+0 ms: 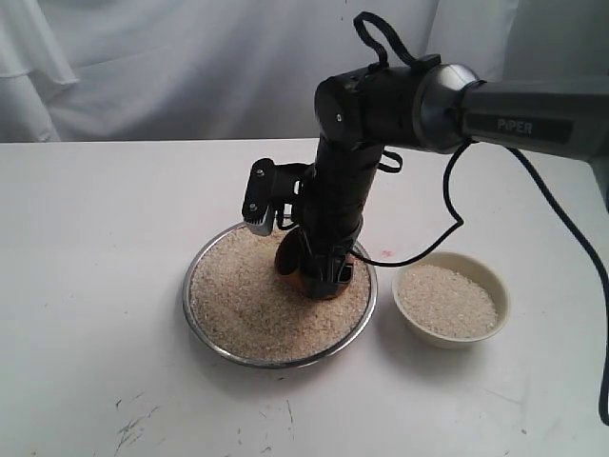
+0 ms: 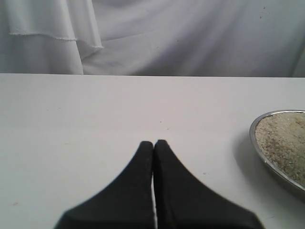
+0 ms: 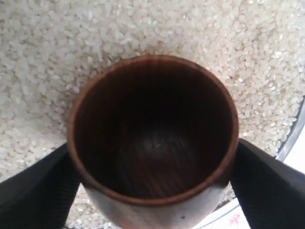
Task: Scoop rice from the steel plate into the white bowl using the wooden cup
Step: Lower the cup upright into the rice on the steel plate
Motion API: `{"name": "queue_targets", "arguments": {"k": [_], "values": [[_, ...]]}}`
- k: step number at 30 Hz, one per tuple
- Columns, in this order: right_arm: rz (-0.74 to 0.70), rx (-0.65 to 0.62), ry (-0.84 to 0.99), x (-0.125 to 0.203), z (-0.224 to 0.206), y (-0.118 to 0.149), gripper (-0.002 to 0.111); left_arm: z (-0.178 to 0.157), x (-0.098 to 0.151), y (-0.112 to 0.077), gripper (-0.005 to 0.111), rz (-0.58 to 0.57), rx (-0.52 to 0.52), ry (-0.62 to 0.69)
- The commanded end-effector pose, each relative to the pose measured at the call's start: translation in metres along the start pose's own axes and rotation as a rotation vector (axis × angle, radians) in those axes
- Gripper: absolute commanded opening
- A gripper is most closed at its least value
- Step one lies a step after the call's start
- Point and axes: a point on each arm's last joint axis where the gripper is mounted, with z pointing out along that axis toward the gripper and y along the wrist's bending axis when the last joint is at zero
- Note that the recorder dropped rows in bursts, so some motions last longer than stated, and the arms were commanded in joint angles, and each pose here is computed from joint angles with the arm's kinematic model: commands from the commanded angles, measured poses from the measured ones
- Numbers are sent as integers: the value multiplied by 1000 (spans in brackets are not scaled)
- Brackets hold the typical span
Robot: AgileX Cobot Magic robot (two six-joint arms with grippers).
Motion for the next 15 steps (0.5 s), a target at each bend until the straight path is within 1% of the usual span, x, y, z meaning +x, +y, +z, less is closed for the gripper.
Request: {"name": "queue_targets", "arguments": {"k": [1,3,5,9,15], "values": [[-9,-1,5,-3,4,2,49,0,1,0,0,-4,2,-7],[-11,16,-8,-5,5,1,56,0,1,0,0,-4,2,-7],[-15,46,-33,-9,5,-1,60,0,1,0,0,-4,2,-7],[-26,81,-67,-16,5,0,60,0,1,0,0,-4,2,-7],[8,72,-71,-16,5,0,60,0,1,0,0,-4,2,-7]]}}
